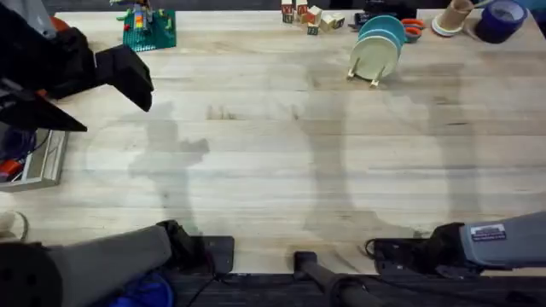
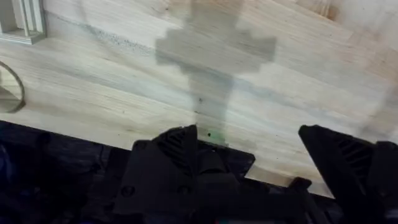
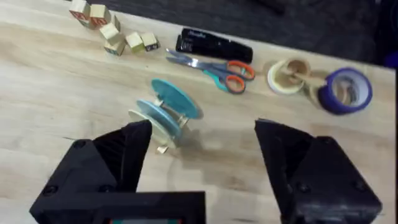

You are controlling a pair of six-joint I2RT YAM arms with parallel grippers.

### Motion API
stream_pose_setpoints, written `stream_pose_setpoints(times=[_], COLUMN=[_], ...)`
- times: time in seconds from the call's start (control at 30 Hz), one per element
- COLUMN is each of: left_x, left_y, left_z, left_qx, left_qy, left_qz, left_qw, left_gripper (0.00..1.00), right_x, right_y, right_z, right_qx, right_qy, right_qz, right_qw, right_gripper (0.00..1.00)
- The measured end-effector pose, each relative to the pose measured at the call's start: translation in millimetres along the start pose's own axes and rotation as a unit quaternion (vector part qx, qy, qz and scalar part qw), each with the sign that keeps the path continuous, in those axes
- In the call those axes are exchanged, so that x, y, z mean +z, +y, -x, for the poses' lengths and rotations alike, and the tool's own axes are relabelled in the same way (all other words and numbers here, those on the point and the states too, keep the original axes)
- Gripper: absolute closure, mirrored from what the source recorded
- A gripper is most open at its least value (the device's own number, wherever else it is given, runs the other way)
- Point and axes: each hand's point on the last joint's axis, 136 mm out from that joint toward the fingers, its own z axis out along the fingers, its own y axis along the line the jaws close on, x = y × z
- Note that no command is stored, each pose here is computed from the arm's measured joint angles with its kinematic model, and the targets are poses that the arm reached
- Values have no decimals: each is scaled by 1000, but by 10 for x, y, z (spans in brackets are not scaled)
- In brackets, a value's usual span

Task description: Pick up the plates from the table one by one and place each into a slot on the dish rack.

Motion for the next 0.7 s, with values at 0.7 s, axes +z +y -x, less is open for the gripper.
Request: stream_pose_setpoints(times=[0.7], left_x=[0], left_y=[0], left_z=[0], left_qx=[0], left_qy=[0], left_qz=[0], left_qw=[1000], left_gripper=[6], right_x=[-551], right_y=[1287], right_z=[-363], right_qx=[-29], right_qy=[57], right_qz=[37], right_qw=[997], right_gripper=[7])
